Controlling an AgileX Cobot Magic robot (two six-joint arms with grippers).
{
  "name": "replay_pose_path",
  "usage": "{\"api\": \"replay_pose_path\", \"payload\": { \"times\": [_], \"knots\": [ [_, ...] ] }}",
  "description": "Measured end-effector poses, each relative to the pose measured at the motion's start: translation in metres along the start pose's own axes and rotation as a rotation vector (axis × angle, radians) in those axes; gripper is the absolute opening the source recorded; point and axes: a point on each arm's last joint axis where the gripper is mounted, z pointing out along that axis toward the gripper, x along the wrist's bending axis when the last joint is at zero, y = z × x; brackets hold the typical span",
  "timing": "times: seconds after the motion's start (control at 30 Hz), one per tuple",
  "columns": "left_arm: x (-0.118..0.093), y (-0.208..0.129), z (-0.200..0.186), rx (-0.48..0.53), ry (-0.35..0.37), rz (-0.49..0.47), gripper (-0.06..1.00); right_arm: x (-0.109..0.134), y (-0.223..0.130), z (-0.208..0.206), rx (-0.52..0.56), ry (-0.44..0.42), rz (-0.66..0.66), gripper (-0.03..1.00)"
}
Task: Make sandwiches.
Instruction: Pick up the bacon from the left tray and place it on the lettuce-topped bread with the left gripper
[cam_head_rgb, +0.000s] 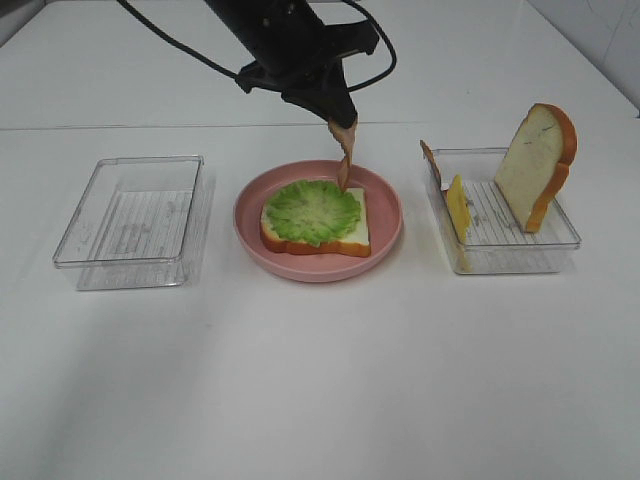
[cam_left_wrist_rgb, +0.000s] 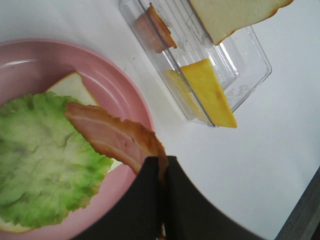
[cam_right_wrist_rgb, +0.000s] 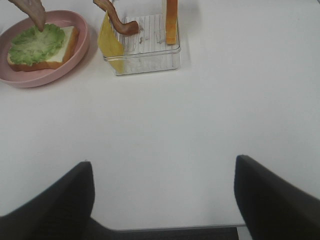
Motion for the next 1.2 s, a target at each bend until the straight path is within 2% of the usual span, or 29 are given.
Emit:
{"api": "replay_pose_path", "payload": {
  "times": [0.2, 0.4, 0.5, 0.6, 0.73, 0.87, 1.2],
  "knots": [
    [0.008, 0.002, 0.033, 0.013, -0.058, -0.021, 0.00, 0.000, 0.000, 0.000, 0.000, 0.000, 0.000, 0.75],
    [0.013, -0.002, 0.047, 0.036, -0.061, -0.031, 0.00, 0.000, 0.000, 0.000, 0.000, 0.000, 0.000, 0.75],
    [0.018, -0.004, 0.052, 0.049, -0.032, -0.024, 0.00, 0.000, 0.000, 0.000, 0.000, 0.000, 0.000, 0.75],
    [0.027, -0.005, 0.054, 0.059, 0.038, -0.007, 0.00, 0.000, 0.000, 0.000, 0.000, 0.000, 0.000, 0.75],
    [0.034, -0.005, 0.053, 0.062, 0.080, -0.003, 0.00, 0.000, 0.000, 0.000, 0.000, 0.000, 0.000, 0.75],
    [0.045, -0.004, 0.049, 0.061, 0.165, 0.002, 0.00, 0.000, 0.000, 0.000, 0.000, 0.000, 0.000, 0.75],
    [0.054, -0.004, 0.047, 0.065, 0.244, 0.026, 0.00, 0.000, 0.000, 0.000, 0.000, 0.000, 0.000, 0.75]
  ]
}}
